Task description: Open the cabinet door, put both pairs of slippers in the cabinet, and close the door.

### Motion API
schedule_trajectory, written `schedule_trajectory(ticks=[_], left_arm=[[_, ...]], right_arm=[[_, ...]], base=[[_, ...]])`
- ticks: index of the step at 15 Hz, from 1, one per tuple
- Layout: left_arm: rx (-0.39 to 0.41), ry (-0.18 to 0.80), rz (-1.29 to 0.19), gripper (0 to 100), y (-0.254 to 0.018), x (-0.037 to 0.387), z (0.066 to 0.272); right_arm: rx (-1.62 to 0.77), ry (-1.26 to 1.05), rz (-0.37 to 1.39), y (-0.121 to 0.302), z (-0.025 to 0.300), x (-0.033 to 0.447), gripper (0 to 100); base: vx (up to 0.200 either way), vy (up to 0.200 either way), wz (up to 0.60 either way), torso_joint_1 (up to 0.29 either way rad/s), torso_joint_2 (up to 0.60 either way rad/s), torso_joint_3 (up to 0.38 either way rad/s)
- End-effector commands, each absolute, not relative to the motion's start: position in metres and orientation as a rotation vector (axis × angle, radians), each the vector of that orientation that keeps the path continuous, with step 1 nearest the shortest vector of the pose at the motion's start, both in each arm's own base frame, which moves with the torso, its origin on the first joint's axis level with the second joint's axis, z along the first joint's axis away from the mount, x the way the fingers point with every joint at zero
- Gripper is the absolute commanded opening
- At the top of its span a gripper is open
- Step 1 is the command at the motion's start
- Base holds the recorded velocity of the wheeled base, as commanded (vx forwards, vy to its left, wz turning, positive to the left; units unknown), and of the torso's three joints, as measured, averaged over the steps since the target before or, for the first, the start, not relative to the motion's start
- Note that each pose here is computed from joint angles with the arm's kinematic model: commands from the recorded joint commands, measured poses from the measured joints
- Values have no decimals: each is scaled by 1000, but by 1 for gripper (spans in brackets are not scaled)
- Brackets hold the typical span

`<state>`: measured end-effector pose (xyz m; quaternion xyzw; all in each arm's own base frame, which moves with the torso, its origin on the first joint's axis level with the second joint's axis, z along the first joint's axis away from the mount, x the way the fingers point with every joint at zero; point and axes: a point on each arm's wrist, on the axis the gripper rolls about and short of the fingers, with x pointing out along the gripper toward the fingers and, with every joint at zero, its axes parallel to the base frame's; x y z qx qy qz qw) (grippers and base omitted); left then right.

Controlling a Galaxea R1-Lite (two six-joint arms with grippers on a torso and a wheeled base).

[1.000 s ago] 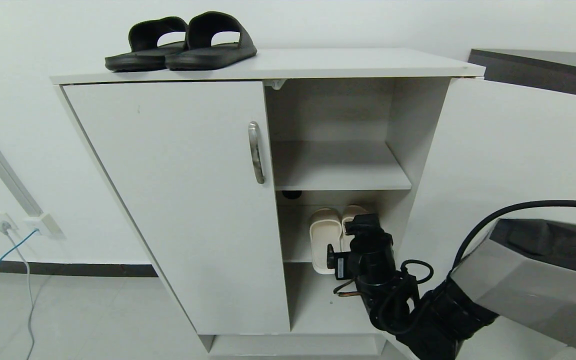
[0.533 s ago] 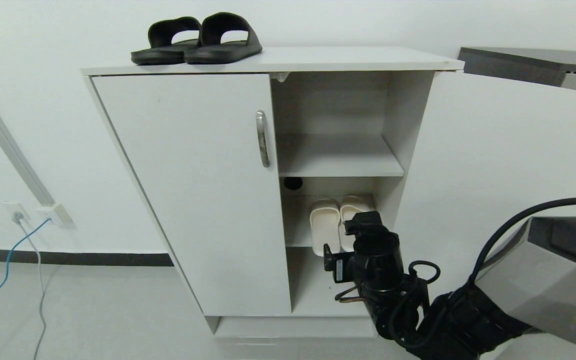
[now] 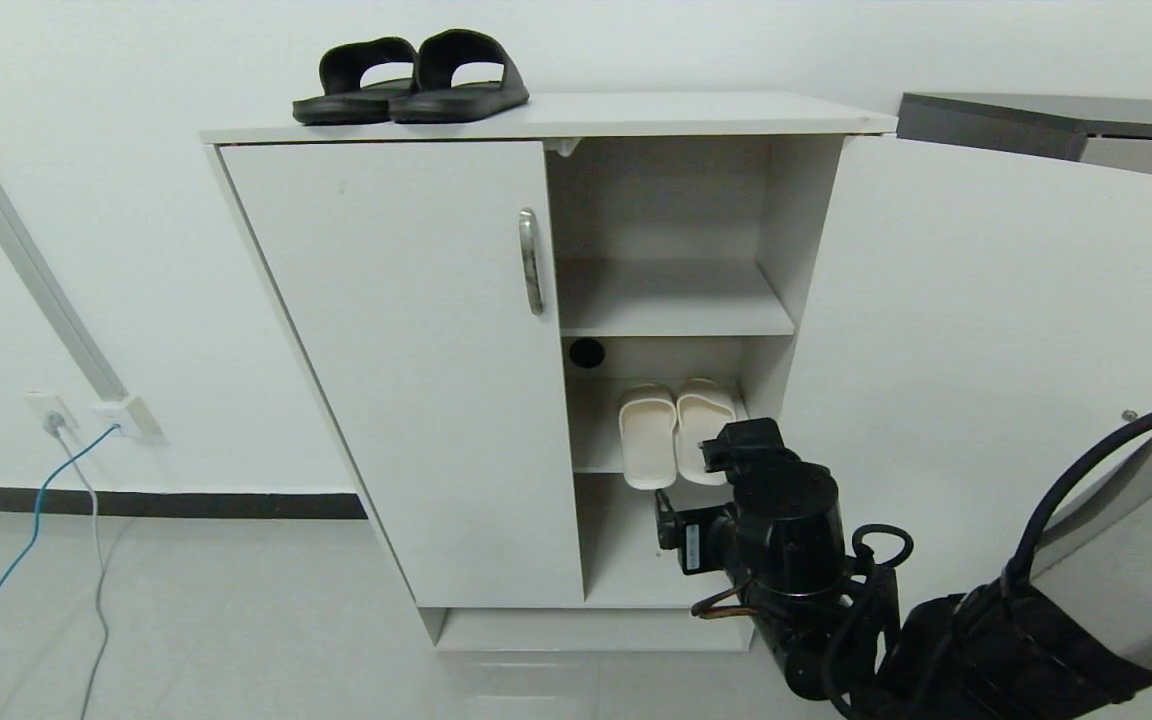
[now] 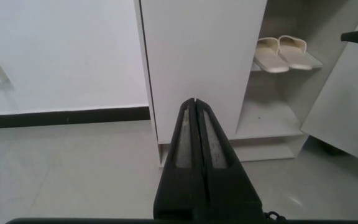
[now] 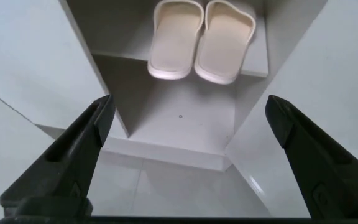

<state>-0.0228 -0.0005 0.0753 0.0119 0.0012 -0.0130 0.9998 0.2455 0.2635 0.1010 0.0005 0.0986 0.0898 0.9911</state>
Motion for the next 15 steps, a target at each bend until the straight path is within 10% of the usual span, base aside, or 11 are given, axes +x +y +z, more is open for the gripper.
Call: schedule_trajectory(ticks=[1,15], left_arm=[[25,3,-25,0,0,-23,75],[25,3,-26,0,-1,-23,75]], right_arm=[[3,196,180,262,103,244,100],[-33,201,185,258,98,240,100]], base=[[0,0,0,0,0,0],[0,157,0,3,3,3]])
